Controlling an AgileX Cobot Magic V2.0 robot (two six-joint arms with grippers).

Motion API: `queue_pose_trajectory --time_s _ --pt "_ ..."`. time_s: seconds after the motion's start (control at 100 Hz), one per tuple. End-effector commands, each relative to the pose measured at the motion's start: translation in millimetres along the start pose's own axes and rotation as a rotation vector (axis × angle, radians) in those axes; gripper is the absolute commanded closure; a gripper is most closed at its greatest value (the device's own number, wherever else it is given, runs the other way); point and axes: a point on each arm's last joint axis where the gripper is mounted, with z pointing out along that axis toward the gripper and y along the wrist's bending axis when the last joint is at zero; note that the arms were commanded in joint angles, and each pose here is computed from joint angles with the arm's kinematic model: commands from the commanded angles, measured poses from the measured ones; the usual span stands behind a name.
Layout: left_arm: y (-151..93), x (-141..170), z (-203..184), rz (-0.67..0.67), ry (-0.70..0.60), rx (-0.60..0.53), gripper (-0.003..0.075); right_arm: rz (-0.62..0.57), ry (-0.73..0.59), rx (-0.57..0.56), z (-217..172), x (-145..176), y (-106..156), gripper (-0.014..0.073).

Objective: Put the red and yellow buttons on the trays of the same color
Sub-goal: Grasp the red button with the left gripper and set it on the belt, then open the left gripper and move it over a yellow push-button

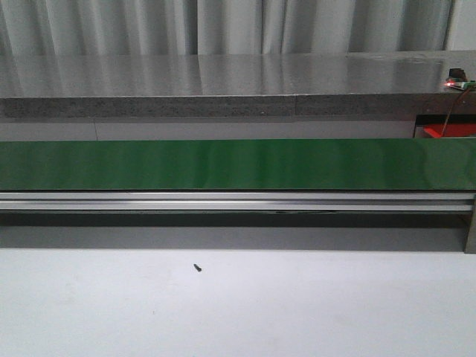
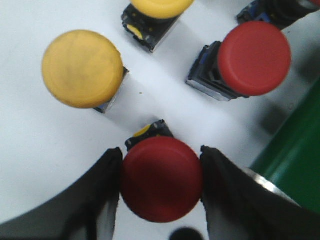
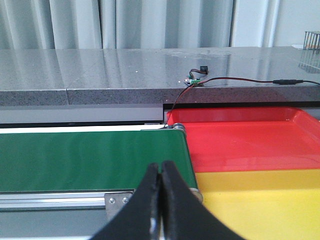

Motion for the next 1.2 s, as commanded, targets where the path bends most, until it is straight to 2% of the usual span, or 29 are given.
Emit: queue_pose_trajectory --time_s 0.0,0.14,0.27,0.54,0.67,0.82,0.95,1.19 --pt "-8 -10 -42 0.011 -0.127 0.028 0.048 -0.02 -0.101 -0.011 -2 -13 1 0.0701" --pt "-11 -9 -68 0.039 -0.173 0.037 0.048 -0.02 -0.101 -0.011 -2 -13 1 0.0701" --pt "-18 -11 -91 0.09 -0.143 0.049 0.048 -0.02 -0.101 -0.011 -2 -13 1 0.0701" --pt "-70 -27 -124 0.253 -0.21 0.126 0.048 -0.02 -0.101 -0.011 -2 -13 1 0.0701" --pt "-102 -23 -114 0.338 -0.179 0.17 0.048 -0.02 -0.101 -0.011 -2 -13 1 0.0701" --pt "-128 -22 -96 0.4 -0.143 0.192 0.048 -0.02 -0.101 -0.011 -2 -13 1 0.0701" --pt "-138 -22 -80 0.422 -0.115 0.195 0.048 -0.02 -0.101 -0.011 -2 -13 1 0.0701" --pt "-141 -21 -69 0.428 -0.094 0.193 0.0476 -0.02 -0.101 -0.011 -2 -13 1 0.0701"
